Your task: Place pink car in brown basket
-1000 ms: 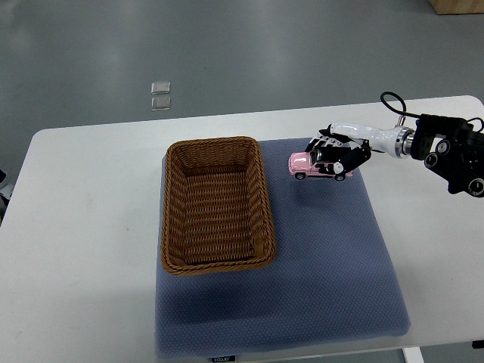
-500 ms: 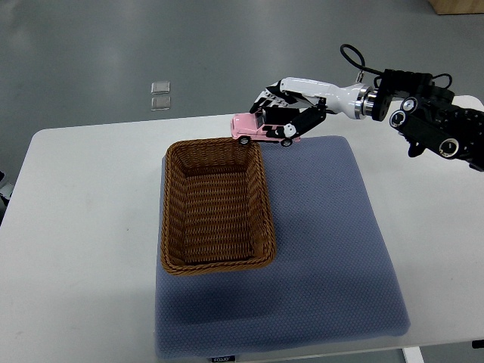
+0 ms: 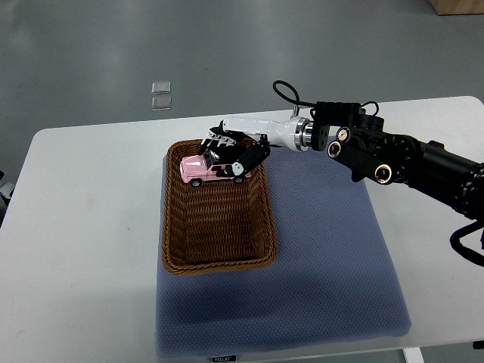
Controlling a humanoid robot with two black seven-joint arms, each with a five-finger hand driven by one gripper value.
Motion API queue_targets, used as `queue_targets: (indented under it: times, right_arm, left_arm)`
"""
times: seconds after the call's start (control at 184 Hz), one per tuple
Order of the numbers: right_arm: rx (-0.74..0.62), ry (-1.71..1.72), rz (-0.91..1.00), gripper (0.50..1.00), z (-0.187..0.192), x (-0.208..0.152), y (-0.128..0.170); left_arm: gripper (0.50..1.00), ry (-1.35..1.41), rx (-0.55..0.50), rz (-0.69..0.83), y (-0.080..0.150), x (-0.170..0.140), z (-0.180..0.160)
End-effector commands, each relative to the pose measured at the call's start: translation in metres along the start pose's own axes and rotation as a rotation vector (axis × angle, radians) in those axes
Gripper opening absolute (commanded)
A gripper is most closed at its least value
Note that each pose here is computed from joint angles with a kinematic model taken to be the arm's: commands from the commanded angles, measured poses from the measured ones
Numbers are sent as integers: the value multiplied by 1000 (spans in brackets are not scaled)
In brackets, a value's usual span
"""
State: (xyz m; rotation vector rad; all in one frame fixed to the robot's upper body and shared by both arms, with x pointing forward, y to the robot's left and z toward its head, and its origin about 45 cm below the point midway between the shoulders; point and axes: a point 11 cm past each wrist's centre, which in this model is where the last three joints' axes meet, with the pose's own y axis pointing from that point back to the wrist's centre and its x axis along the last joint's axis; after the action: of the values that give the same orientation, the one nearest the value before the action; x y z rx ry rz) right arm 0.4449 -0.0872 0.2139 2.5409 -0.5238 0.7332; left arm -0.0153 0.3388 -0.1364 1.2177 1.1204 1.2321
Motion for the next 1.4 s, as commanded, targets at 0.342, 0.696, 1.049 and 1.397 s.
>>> queue_targets:
  times: [0.342, 0.696, 1.049, 1.397]
  right_arm:
    - [-10, -193, 146, 891, 12, 22, 14]
    - [-65, -863, 377, 893, 75, 38, 72]
    - [40, -1271, 522, 895, 110, 23, 102]
    - [46, -1363, 570, 897, 123, 11, 108]
  left_arm:
    - [1000, -1, 0, 0, 0, 0, 0]
    - [1000, 1, 0, -1, 0, 0, 0]
    - [1000, -1, 0, -1, 0, 0, 0]
    - [1000, 1, 0, 0, 0, 0, 0]
